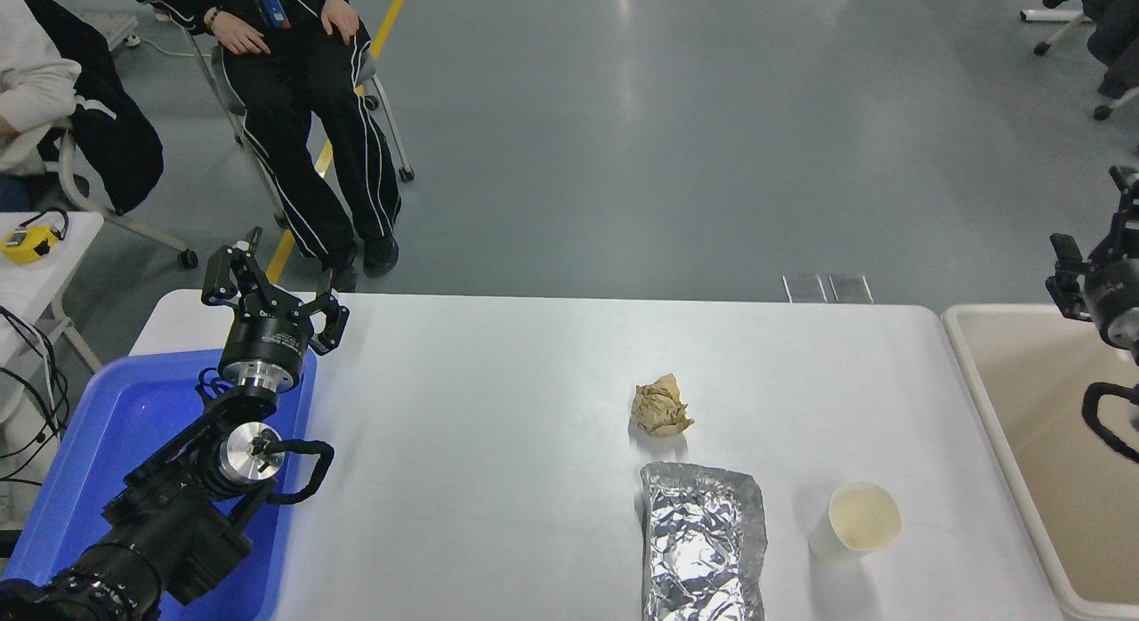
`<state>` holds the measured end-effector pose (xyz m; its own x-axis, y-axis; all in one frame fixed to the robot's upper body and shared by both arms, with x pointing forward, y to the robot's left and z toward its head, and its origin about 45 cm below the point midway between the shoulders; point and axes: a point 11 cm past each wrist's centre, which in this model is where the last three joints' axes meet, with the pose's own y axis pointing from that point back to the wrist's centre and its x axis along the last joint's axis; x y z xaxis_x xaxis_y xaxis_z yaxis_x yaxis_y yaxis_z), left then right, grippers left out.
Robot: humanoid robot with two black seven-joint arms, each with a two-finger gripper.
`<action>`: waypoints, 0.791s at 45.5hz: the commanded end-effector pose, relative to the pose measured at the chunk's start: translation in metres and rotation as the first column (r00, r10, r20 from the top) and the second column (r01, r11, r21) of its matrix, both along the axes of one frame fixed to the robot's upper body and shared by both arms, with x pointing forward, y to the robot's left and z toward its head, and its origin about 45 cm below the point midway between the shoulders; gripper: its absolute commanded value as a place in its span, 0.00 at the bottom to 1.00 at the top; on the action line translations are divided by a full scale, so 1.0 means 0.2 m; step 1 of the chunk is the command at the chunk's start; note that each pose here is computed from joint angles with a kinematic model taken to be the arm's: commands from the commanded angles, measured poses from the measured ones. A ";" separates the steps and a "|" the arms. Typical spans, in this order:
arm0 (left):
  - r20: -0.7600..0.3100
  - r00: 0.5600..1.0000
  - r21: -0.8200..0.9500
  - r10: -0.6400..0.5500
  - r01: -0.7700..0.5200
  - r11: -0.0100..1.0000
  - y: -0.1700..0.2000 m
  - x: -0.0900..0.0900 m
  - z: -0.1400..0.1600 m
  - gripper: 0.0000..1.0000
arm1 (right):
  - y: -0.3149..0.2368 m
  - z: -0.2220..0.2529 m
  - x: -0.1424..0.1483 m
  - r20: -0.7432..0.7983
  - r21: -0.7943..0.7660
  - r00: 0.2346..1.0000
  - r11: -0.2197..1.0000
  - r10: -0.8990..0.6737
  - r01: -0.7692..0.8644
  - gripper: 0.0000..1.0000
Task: Dispose of the paper cup in the dustbin
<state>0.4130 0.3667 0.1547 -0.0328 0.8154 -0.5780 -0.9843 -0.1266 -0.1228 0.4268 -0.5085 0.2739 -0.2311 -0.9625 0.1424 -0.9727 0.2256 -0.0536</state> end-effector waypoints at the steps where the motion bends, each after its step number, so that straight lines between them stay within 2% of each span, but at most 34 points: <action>1: 0.000 1.000 0.000 0.000 0.000 1.000 0.00 0.00 0.00 1.00 | 0.10 0.17 0.10 -0.197 -0.344 0.962 0.905 0.191 -0.250 0.99; 5: 0.000 1.000 0.000 0.000 0.000 1.000 0.00 0.00 0.00 1.00 | 0.18 0.09 0.09 -0.378 -0.459 0.888 0.780 0.263 -0.426 0.99; 9: 0.000 1.000 0.000 0.000 0.000 1.000 0.00 0.00 0.00 1.00 | 0.25 0.02 0.06 -0.600 -0.518 0.737 0.552 0.310 -0.654 0.99; 11: 0.000 1.000 0.000 0.000 0.000 1.000 0.00 0.00 0.00 1.00 | 0.27 0.01 0.06 -0.646 -0.531 0.699 0.478 0.307 -0.700 0.99; 14: 0.000 1.000 0.000 0.000 0.000 1.000 0.00 0.00 0.00 1.00 | 0.40 -0.01 0.03 -0.755 -0.536 0.579 0.219 0.307 -0.815 0.99; 15: 0.000 1.000 0.000 0.000 0.000 1.000 0.00 0.00 0.00 1.00 | 0.42 -0.01 0.02 -0.772 -0.532 0.558 0.170 0.304 -0.829 0.99; 17: 0.000 1.000 0.000 0.000 0.000 1.000 0.00 0.00 0.00 1.00 | 0.50 -0.05 -0.04 -0.844 -0.491 0.467 -0.033 0.264 -0.870 0.99; 19: 0.001 1.000 -0.001 0.001 -0.001 1.000 0.00 0.00 0.00 1.00 | 0.53 -0.07 -0.05 -0.866 -0.469 0.433 -0.104 0.250 -0.877 0.99; 21: 0.001 1.000 -0.001 0.001 -0.001 1.000 0.00 0.00 0.00 1.00 | 0.59 -0.12 -0.10 -0.906 -0.409 0.365 -0.221 0.217 -0.885 0.99; 24: 0.000 1.000 0.000 0.000 0.000 1.000 0.00 0.00 0.00 1.00 | 0.66 -0.14 -0.11 -0.936 -0.347 0.306 -0.320 0.174 -0.881 0.99; 27: 0.000 1.000 0.000 0.000 0.000 1.000 0.00 0.00 0.00 1.00 | 0.65 -0.17 -0.16 -0.955 -0.294 0.257 -0.358 0.148 -0.886 0.99; 32: 0.000 1.000 0.000 0.000 0.000 1.000 0.00 0.00 0.00 1.00 | 0.67 -0.28 -0.33 -0.983 -0.165 0.115 -0.430 0.140 -0.888 0.99; 36: 0.000 1.000 0.000 0.000 0.000 1.000 0.00 0.00 0.00 1.00 | 0.67 -0.32 -0.41 -0.992 -0.108 0.061 -0.476 0.113 -0.873 0.99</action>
<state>0.4130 0.3668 0.1547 -0.0329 0.8153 -0.5782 -0.9843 -0.1268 -0.1229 0.3971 -0.3737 0.2375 0.7626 0.2846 0.5809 -0.4783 -0.3567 0.8025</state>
